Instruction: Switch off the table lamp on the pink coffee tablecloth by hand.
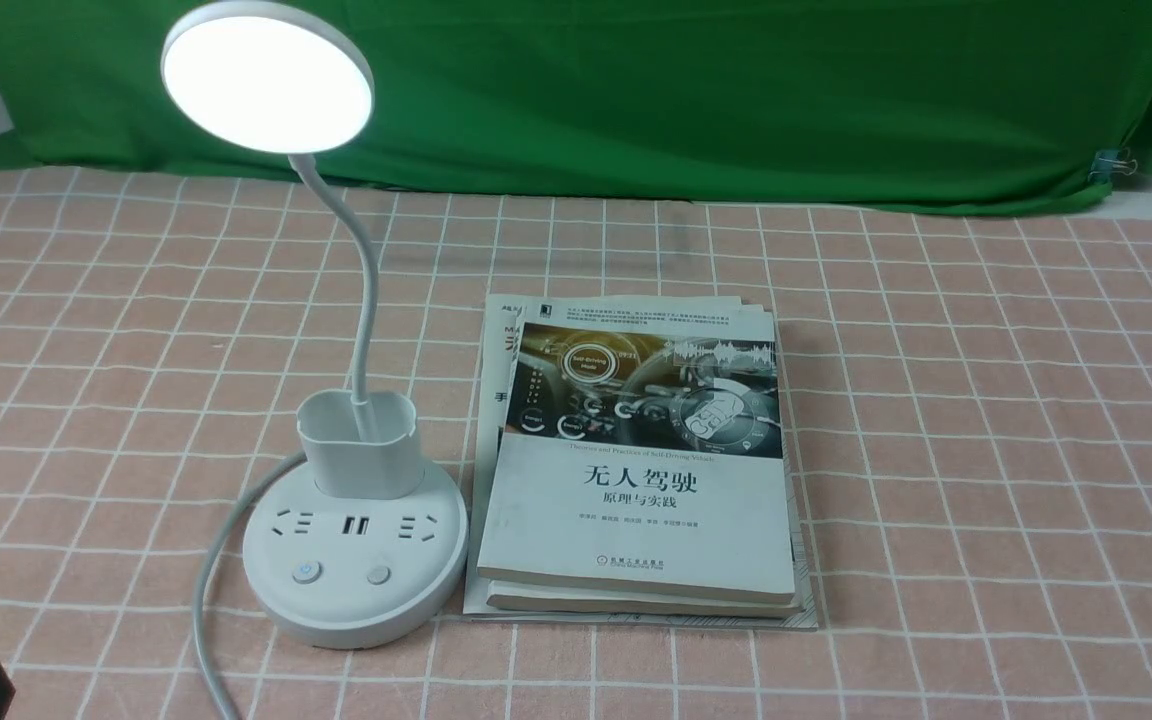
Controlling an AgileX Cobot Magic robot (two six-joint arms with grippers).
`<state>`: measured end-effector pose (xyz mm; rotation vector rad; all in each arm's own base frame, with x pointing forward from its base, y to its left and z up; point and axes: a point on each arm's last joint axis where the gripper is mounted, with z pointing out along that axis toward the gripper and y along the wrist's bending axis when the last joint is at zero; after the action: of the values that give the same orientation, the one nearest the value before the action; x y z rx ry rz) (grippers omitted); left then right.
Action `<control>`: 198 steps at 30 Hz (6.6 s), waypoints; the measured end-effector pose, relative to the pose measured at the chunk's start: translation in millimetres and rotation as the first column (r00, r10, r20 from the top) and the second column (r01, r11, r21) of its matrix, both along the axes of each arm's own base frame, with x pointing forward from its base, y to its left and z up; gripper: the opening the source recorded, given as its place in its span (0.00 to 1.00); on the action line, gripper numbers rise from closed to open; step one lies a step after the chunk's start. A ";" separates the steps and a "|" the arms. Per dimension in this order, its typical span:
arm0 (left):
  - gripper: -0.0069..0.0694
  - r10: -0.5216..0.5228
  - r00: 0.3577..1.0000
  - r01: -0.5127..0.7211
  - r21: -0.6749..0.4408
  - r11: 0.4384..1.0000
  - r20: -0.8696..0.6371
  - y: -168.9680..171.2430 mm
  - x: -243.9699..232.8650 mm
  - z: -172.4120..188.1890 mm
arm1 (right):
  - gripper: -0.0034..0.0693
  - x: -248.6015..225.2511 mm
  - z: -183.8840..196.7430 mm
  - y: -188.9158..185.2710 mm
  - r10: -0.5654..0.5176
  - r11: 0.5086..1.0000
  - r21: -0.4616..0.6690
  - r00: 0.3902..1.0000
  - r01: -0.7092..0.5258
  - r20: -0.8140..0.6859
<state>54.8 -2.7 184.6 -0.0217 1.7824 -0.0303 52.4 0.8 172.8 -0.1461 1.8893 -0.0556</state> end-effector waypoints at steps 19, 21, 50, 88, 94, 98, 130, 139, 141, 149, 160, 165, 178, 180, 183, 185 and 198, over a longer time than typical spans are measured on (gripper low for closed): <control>0.09 0.170 0.963 0.009 -0.653 0.757 0.210 3.3 1.5 26.6 | 0.38 0.0 0.0 0.0 0.000 1.000 0.000 1.000 0.000 0.000; 0.09 0.125 0.975 0.021 -0.636 0.771 0.184 -0.7 1.6 35.1 | 0.38 0.0 0.0 0.0 0.000 1.000 0.000 1.000 0.000 0.000; 0.08 -0.265 0.330 0.423 -0.109 0.899 -0.906 -115.1 207.8 53.3 | 0.38 0.0 0.0 0.0 0.000 1.000 0.000 1.000 0.000 0.000; 0.08 -0.229 0.305 0.419 -0.086 0.904 -0.925 -131.8 247.5 35.4 | 0.38 0.0 0.0 0.0 0.000 1.000 0.000 1.000 0.000 0.000; 0.08 -0.207 0.249 0.400 -0.094 0.912 -0.946 -133.5 256.5 8.2 | 0.38 0.0 0.0 0.0 0.000 1.000 0.000 1.000 0.000 0.000; 0.08 -0.208 0.247 0.395 -0.098 0.913 -0.946 -133.2 256.4 8.2 | 0.38 0.0 0.0 0.0 0.000 1.000 0.000 1.000 0.000 0.000; 0.08 -0.384 0.747 0.365 -0.147 0.919 -0.542 -76.9 116.2 98.4 | 0.38 0.0 0.0 0.0 0.000 1.000 0.000 1.000 0.000 0.000; 0.09 -0.392 0.870 0.369 -0.132 0.920 -0.300 -49.9 58.1 83.5 | 0.38 0.0 0.0 0.0 0.000 1.000 0.000 1.000 0.000 0.000; 0.09 -0.391 0.877 0.374 -0.115 0.920 -0.280 -47.0 52.6 82.2 | 0.38 0.0 0.0 0.0 0.000 1.000 0.000 1.000 0.000 0.000; 0.09 -0.387 0.884 0.380 -0.078 0.922 -0.264 -43.8 48.1 81.2 | 0.38 0.0 0.0 0.0 0.000 1.000 0.000 1.000 0.000 0.000; 0.09 -0.358 0.925 0.362 0.007 0.932 -0.125 -35.0 41.1 71.8 | 0.38 0.0 0.0 0.0 0.000 1.000 0.000 1.000 0.000 0.000; 0.09 -0.252 0.967 0.252 0.017 0.968 0.042 -18.6 25.0 63.3 | 0.38 0.0 0.0 0.0 0.000 1.000 0.000 1.000 0.000 0.000; 0.09 -0.064 0.993 0.063 0.010 0.998 0.101 -1.9 6.9 18.1 | 0.38 0.0 0.0 0.0 0.000 1.000 0.000 1.000 0.000 0.000; 0.09 -0.062 0.994 0.063 -0.009 0.998 0.085 -2.1 7.0 11.5 | 0.38 0.0 0.0 0.0 0.000 1.000 0.000 1.000 0.000 0.000; 0.09 -0.060 0.994 0.064 -0.041 0.997 0.088 -2.5 6.4 10.2 | 0.38 0.0 0.0 0.0 0.000 1.000 0.000 1.000 0.000 0.000; 0.09 -0.061 0.995 0.065 -0.051 0.997 0.081 -2.7 5.3 9.2 | 0.38 0.0 0.0 0.0 0.000 1.000 0.000 1.000 0.000 0.000; 0.09 -0.047 0.999 0.046 -0.093 0.995 -0.003 -2.9 -0.3 -0.1 | 0.38 0.0 0.0 0.0 0.000 1.000 0.000 1.000 0.000 0.000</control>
<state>54.5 -5.6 184.4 -0.0470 1.7852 -0.1467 52.4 0.8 172.8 -0.1460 1.8892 -0.0556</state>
